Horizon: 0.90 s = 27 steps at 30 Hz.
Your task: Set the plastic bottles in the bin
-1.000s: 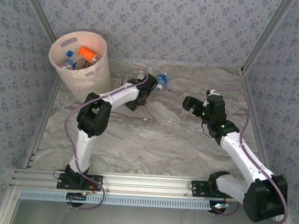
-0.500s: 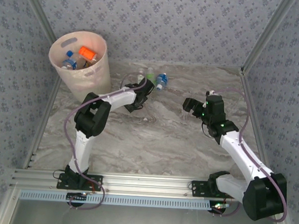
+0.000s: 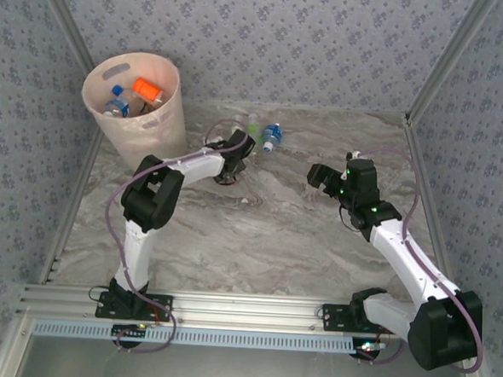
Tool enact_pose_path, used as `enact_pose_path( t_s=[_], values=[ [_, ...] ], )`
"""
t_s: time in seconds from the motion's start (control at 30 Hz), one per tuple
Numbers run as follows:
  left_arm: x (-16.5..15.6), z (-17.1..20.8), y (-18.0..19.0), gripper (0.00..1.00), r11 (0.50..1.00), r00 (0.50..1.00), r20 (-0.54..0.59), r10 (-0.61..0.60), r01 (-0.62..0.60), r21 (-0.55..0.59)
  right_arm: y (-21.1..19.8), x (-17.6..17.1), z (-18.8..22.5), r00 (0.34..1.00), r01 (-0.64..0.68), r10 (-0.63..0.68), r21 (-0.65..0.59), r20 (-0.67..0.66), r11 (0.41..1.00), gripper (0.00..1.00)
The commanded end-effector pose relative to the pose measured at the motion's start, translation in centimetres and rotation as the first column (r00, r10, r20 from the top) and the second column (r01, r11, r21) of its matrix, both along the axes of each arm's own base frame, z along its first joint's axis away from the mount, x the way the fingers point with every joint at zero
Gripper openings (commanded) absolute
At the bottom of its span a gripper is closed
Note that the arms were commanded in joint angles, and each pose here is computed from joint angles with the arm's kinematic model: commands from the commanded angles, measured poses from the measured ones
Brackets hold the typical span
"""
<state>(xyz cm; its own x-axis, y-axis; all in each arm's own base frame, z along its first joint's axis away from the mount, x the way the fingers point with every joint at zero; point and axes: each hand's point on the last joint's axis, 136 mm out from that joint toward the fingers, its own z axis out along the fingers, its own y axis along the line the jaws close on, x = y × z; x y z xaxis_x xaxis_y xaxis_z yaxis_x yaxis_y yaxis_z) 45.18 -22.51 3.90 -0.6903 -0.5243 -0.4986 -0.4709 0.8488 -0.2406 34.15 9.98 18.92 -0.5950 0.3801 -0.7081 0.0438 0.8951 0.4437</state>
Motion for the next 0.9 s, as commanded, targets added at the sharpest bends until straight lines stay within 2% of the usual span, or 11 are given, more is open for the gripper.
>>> enact_pose_path(
  t_s=[0.0, 0.27, 0.43, 0.57, 0.77, 0.87],
  values=[
    [-0.5, 1.7, -0.6, 0.5, 0.995, 0.995, 0.034, -0.094, 0.095, -0.009, 0.1, 0.2, 1.7, 0.999, 0.0, -0.001, 0.03, 0.034, 1.0, 1.0],
    [-1.4, 5.0, -0.8, 0.45, 0.974, 0.968, 0.112, -0.225, 0.226, 0.004, 3.0, 0.7, 3.7, 0.981, -0.134, 0.117, 0.105, 0.155, 0.985, 1.0],
    [-2.1, 7.7, -1.1, 0.44, 0.954, 0.94, 0.17, -0.295, 0.301, -0.01, 4.9, 0.6, 5.4, 0.948, -0.224, 0.197, 0.084, 0.251, 0.971, 1.0],
    [-2.6, 10.7, -1.7, 0.44, 0.925, 0.899, 0.252, -0.357, 0.379, -0.042, 7.1, 0.3, 6.9, 0.898, -0.301, 0.275, 0.021, 0.344, 0.954, 1.0],
    [-2.9, 16.2, -2.4, 0.44, 0.855, 0.808, 0.385, -0.447, 0.512, -0.081, 10.9, -1.0, 8.7, 0.788, -0.411, 0.401, -0.087, 0.466, 0.908, 1.0],
    [-3.1, 19.2, -2.0, 0.44, 0.831, 0.764, 0.448, -0.464, 0.551, -0.077, 11.8, -1.3, 9.3, 0.756, -0.395, 0.405, -0.135, 0.514, 0.909, 1.0]
  ],
)
